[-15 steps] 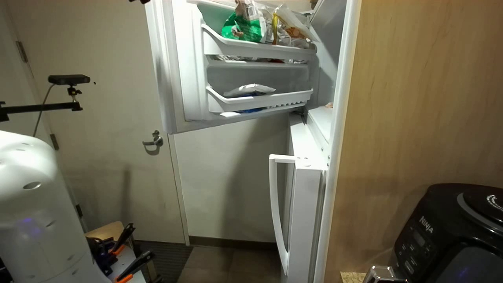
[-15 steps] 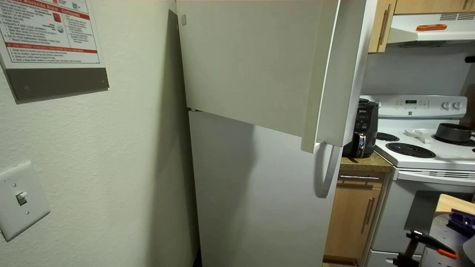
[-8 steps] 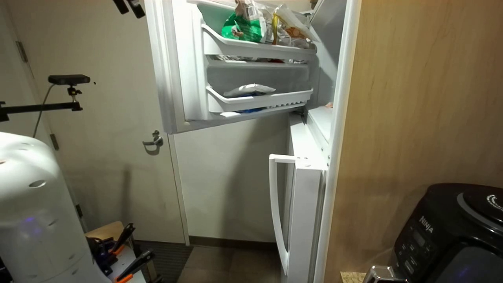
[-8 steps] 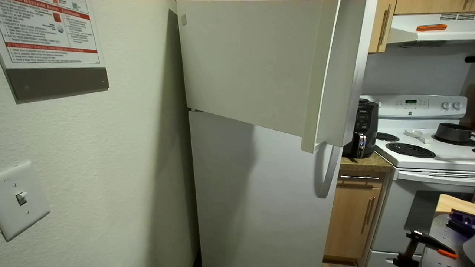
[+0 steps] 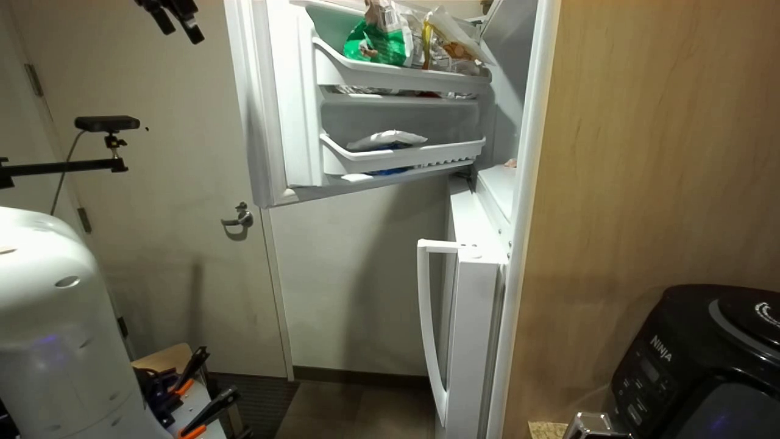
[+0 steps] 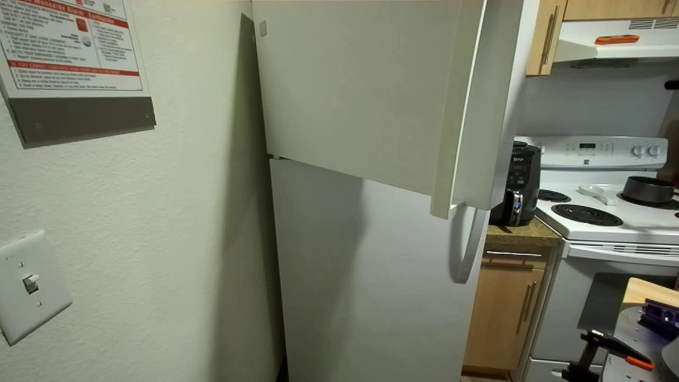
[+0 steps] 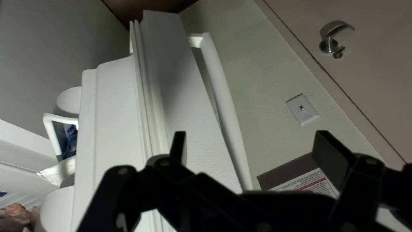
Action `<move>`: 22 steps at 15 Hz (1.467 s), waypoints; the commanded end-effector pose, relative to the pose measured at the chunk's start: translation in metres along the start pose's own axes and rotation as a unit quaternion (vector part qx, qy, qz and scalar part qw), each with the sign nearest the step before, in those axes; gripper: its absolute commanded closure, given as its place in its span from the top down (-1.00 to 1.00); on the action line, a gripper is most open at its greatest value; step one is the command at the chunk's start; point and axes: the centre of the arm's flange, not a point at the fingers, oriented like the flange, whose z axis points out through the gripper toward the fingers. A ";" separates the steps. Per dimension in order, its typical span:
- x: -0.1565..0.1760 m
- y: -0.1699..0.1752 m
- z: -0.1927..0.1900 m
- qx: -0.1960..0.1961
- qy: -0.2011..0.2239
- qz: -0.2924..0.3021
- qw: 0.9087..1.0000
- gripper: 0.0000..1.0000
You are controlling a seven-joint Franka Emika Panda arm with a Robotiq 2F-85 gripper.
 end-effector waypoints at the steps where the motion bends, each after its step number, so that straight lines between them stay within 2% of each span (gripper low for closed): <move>1: -0.013 -0.014 0.022 0.017 0.003 -0.026 1.000 1.00; 5: -0.017 -0.032 0.040 0.030 0.022 -0.056 0.998 1.00; 15: -0.014 -0.068 0.083 0.059 0.127 -0.105 0.985 1.00; 17: -0.012 -0.069 0.092 0.058 0.143 -0.105 0.982 1.00; 22: 0.003 -0.063 0.112 0.033 0.158 -0.066 0.985 1.00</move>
